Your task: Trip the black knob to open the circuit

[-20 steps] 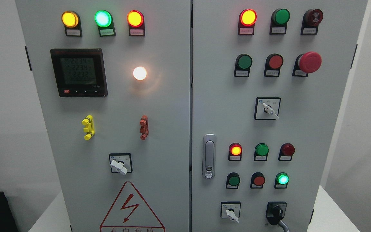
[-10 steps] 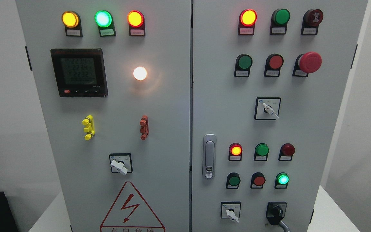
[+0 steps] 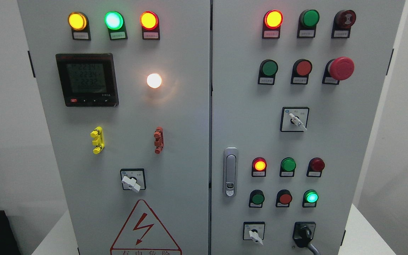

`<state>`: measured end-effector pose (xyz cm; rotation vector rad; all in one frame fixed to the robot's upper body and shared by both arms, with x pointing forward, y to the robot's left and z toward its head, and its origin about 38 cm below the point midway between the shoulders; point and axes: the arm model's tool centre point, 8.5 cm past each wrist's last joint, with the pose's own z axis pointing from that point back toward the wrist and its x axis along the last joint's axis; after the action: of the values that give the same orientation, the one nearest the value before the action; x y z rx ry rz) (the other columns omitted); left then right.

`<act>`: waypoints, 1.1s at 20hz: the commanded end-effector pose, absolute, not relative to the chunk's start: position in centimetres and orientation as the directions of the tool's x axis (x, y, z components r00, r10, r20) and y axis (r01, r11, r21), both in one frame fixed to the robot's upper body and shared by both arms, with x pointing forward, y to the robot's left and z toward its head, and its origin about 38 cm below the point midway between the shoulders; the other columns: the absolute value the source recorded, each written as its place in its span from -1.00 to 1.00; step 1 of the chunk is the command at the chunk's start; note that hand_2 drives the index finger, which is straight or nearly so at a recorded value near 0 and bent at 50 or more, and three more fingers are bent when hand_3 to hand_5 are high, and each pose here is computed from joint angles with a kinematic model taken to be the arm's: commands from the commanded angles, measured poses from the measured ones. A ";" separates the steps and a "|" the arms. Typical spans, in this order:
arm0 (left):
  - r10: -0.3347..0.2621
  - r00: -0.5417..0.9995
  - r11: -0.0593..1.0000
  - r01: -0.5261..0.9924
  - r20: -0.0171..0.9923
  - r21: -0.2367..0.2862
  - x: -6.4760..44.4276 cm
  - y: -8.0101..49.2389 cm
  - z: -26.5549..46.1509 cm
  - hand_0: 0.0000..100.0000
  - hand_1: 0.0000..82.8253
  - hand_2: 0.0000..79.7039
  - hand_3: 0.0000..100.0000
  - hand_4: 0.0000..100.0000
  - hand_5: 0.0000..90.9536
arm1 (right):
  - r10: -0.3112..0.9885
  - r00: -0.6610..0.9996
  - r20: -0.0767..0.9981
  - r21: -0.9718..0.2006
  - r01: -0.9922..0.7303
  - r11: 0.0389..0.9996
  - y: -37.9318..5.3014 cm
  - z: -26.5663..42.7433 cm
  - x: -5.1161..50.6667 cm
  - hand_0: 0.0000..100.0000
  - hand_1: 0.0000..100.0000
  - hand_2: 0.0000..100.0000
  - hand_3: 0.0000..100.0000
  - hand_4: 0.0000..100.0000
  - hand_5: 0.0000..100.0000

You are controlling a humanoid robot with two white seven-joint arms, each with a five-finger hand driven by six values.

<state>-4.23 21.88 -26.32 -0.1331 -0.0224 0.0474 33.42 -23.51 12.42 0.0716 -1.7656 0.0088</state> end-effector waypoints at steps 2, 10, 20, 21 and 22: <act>0.026 1.000 0.991 -0.023 0.018 -0.134 -4.3 21.9 -26.3 -0.76 -0.06 -1.00 -1.00 -1.00 -1.00 | -0.061 -0.212 0.975 0.055 -0.034 0.998 -23.5 13.1 31.3 -1.00 -1.00 -1.00 1.00 0.87 0.79; 0.026 1.000 0.991 -0.023 0.018 -0.134 -4.3 21.9 -26.3 -0.76 -0.06 -1.00 -1.00 -1.00 -1.00 | -0.063 -0.197 0.978 0.060 -0.018 0.998 -23.7 12.8 28.3 -1.00 -1.00 -1.00 1.00 0.79 0.67; 0.026 1.000 0.991 -0.023 0.018 -0.134 -4.3 21.9 -26.3 -0.76 -0.06 -1.00 -1.00 -1.00 -1.00 | -0.061 -0.204 0.977 0.057 -0.024 0.998 -23.8 12.9 27.6 -1.00 -0.99 -1.00 0.36 0.14 -0.06; 0.026 1.000 0.991 -0.023 0.018 -0.134 -4.3 21.9 -26.3 -0.76 -0.06 -1.00 -1.00 -1.00 -1.00 | -0.063 -0.205 0.977 0.059 -0.027 0.998 -23.7 12.9 27.6 -1.00 -0.99 -1.00 -0.02 -0.21 -0.29; 0.026 0.999 0.991 -0.023 0.019 -0.134 -4.2 21.9 -26.3 -0.76 -0.06 -1.00 -1.00 -1.00 -1.00 | -0.063 -0.208 0.976 0.059 -0.027 0.998 -23.7 13.0 27.5 -1.00 -0.99 -1.00 -0.26 -0.41 -0.43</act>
<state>-4.23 21.89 -26.32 -0.1330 -0.0221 0.0474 28.06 -23.64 11.98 0.0667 -1.7490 0.0004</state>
